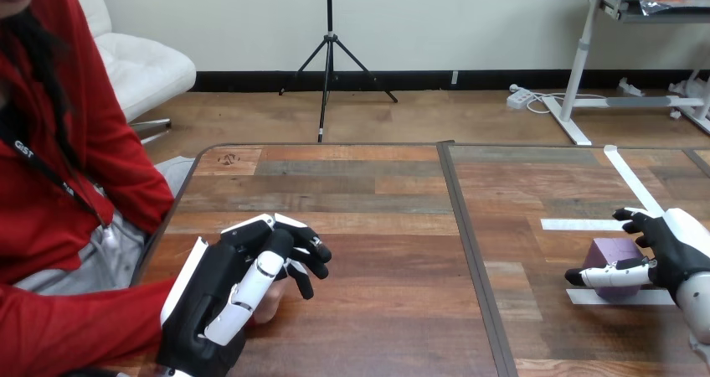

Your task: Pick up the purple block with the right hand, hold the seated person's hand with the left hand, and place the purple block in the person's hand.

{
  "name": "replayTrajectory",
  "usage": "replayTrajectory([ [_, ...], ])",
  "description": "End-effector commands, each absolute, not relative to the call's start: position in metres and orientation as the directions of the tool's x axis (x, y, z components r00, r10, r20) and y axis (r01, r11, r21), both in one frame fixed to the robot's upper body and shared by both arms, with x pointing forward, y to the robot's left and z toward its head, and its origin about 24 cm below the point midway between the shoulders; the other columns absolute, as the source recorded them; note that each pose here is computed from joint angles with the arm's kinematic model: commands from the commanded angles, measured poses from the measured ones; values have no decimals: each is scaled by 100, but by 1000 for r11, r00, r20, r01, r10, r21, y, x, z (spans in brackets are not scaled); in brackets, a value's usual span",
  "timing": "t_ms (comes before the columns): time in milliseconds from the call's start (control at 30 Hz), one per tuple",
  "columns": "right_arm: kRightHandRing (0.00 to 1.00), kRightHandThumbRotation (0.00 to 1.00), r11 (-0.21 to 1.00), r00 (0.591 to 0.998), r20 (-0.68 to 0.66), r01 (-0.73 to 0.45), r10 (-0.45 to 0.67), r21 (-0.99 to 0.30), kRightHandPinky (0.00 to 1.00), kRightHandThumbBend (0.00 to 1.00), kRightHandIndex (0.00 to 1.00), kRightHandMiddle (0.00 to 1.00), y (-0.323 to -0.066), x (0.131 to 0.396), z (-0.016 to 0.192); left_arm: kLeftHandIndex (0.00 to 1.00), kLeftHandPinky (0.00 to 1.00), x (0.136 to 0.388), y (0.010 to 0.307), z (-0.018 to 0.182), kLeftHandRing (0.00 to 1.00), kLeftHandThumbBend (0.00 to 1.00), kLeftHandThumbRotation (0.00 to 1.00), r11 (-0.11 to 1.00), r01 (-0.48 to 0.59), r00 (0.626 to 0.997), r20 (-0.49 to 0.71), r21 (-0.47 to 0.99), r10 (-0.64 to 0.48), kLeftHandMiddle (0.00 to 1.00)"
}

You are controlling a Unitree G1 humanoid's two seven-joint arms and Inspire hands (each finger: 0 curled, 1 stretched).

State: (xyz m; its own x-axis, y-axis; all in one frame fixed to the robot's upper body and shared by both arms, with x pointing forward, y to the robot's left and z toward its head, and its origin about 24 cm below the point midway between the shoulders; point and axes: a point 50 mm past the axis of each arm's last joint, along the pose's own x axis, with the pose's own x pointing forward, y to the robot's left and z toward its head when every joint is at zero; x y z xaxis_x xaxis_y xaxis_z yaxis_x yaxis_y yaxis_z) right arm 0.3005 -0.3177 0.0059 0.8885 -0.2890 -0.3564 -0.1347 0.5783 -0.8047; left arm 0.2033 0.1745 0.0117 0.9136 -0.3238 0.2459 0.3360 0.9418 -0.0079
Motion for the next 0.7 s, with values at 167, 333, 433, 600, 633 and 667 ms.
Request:
replayTrajectory([
  [167,84,25,577,904,-328,-119,-274,-808,70,100,86,86,-299,315,8,49,31,218,174,27,49,43,72,943,331,886,336,24,-319,53],
  [333,83,23,574,903,-330,-122,-274,-810,71,100,85,85,-297,315,6,48,31,218,175,26,48,46,71,949,315,895,329,11,-301,52],
  [433,82,21,568,905,-325,-121,-273,-814,70,100,84,84,-296,315,6,48,30,218,175,26,48,47,70,950,312,895,331,12,-298,52],
  [600,81,19,562,900,-338,-135,-274,-816,69,100,83,83,-295,316,6,48,30,218,177,26,47,48,69,953,303,897,333,18,-291,51],
  [633,80,18,559,902,-336,-136,-272,-818,69,99,82,83,-295,316,6,48,30,218,177,26,47,47,69,953,303,897,332,19,-292,51],
  [667,80,17,557,902,-336,-138,-270,-819,68,99,82,82,-295,316,6,48,29,218,177,26,47,47,69,953,303,897,332,19,-292,51],
])
